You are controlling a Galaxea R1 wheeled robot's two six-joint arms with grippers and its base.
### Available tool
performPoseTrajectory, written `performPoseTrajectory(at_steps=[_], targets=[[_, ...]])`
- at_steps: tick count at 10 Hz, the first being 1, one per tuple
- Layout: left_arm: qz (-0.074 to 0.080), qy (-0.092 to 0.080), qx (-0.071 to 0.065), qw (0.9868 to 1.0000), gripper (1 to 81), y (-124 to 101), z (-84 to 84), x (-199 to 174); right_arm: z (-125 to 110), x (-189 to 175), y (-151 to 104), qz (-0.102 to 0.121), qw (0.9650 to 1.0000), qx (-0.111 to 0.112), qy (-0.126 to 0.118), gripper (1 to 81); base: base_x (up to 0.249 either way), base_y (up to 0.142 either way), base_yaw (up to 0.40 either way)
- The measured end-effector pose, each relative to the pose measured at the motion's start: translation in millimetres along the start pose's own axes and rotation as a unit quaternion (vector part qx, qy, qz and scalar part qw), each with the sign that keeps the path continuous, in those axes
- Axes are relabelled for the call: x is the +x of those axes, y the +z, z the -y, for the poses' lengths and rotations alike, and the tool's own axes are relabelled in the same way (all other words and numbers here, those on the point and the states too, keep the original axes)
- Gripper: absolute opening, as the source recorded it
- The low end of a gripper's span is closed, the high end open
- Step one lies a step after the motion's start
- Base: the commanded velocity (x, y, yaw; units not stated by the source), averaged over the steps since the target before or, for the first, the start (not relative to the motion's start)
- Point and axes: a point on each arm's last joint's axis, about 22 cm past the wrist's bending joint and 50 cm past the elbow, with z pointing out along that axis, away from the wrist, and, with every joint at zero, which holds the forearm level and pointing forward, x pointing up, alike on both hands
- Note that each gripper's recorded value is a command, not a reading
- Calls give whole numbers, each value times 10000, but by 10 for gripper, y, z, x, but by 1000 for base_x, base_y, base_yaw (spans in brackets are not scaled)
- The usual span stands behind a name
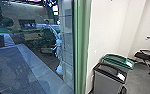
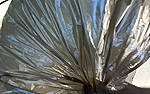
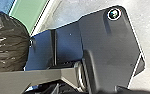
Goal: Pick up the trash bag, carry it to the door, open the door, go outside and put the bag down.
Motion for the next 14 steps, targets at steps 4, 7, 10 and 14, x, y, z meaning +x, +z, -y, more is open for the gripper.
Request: performPoseTrajectory(at_steps=[4, 7, 10, 14], targets=[[-1, 0, -1, 10000, 10, 1, -3, 0, 0, -1, 0, 2, 10000, 0, 2, 811, 0, 0, 278], [-140, -1, 51, 9999, 10, 2, 15, 65, 3, -87, -6, 88, 10000, 4, 14, 811, 0, 0, 313], [-301, -50, 75, 9995, 10, 18, 35, -77, 88, 40, -44, 1, 9998, 186, -5, 811, 0, 0, 314], [-368, -53, -226, 9991, 10, -100, -94, -127, 229, 2, -238, 74, 9982, 587, 65, 811, 0, 0, 301]])
